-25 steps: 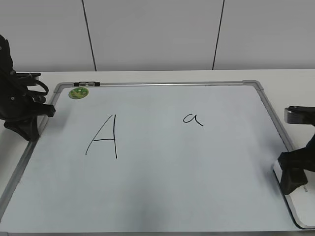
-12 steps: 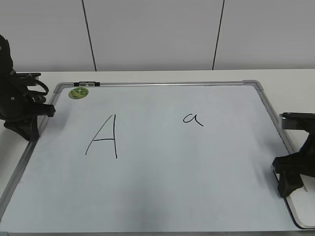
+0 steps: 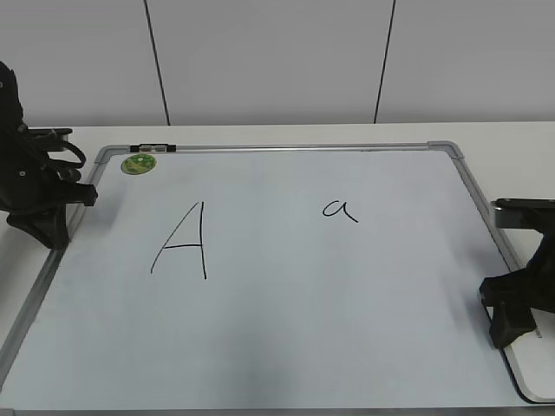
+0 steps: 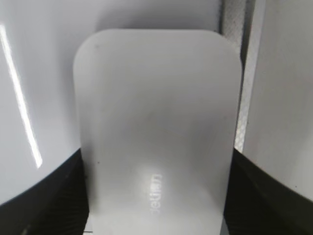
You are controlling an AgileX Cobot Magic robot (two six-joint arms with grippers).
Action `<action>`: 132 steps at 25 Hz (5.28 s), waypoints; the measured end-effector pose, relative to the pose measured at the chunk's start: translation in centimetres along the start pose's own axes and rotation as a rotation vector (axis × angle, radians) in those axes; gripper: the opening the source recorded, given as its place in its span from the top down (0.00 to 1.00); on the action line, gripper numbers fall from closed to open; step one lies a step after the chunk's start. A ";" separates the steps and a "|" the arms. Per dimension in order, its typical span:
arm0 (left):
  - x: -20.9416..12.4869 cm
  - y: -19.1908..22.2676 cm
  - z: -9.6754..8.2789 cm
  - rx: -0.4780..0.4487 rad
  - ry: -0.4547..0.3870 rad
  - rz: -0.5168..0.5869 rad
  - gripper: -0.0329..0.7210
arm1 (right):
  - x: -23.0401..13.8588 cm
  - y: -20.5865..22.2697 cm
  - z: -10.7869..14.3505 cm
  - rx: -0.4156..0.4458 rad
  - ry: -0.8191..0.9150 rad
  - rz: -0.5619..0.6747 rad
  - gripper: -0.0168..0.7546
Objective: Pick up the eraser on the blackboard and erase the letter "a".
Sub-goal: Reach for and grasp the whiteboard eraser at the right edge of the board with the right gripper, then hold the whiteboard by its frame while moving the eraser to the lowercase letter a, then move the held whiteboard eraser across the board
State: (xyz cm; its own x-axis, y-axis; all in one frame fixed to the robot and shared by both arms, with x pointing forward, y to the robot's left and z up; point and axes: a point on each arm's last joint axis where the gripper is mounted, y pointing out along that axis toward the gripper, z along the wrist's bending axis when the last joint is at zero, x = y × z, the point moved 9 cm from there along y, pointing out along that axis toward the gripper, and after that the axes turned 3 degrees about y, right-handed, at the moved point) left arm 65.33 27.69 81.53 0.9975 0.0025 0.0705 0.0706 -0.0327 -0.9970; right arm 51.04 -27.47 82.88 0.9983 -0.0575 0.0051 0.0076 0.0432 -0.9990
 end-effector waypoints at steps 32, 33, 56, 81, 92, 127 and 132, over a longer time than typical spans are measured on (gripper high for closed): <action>0.0 0.0 0.0 -0.003 -0.003 0.000 0.90 | 10.9 -5.9 6.1 0.044 -0.102 0.023 0.29; 0.0 0.0 0.0 -0.003 -0.003 0.000 0.90 | 11.3 -5.8 6.3 0.045 -0.104 0.018 0.29; 0.0 0.0 0.0 -0.003 -0.003 0.003 0.90 | 19.3 -1.2 11.8 0.112 -0.168 -0.048 0.29; 0.0 0.0 0.0 -0.003 -0.003 0.002 0.90 | 16.9 0.1 19.3 0.216 -0.277 0.003 0.29; 0.0 0.0 0.0 -0.003 -0.003 0.000 0.90 | 15.5 -0.7 24.6 0.274 -0.365 -0.018 0.29; 0.0 0.0 -0.1 -0.006 -0.006 0.002 0.90 | 16.9 -6.8 2.6 -0.024 -0.003 -0.082 0.29; 0.0 0.0 -0.1 -0.006 -0.006 0.002 0.90 | 16.4 -6.1 1.7 -0.025 0.011 -0.055 0.29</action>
State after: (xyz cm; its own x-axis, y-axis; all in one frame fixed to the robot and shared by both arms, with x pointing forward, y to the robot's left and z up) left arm 65.34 27.60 81.51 0.9976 0.0081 0.0682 0.0685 -0.0388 -0.9969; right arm 67.46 -27.01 89.08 0.9958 -0.0703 0.0593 0.0605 0.0150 -0.9981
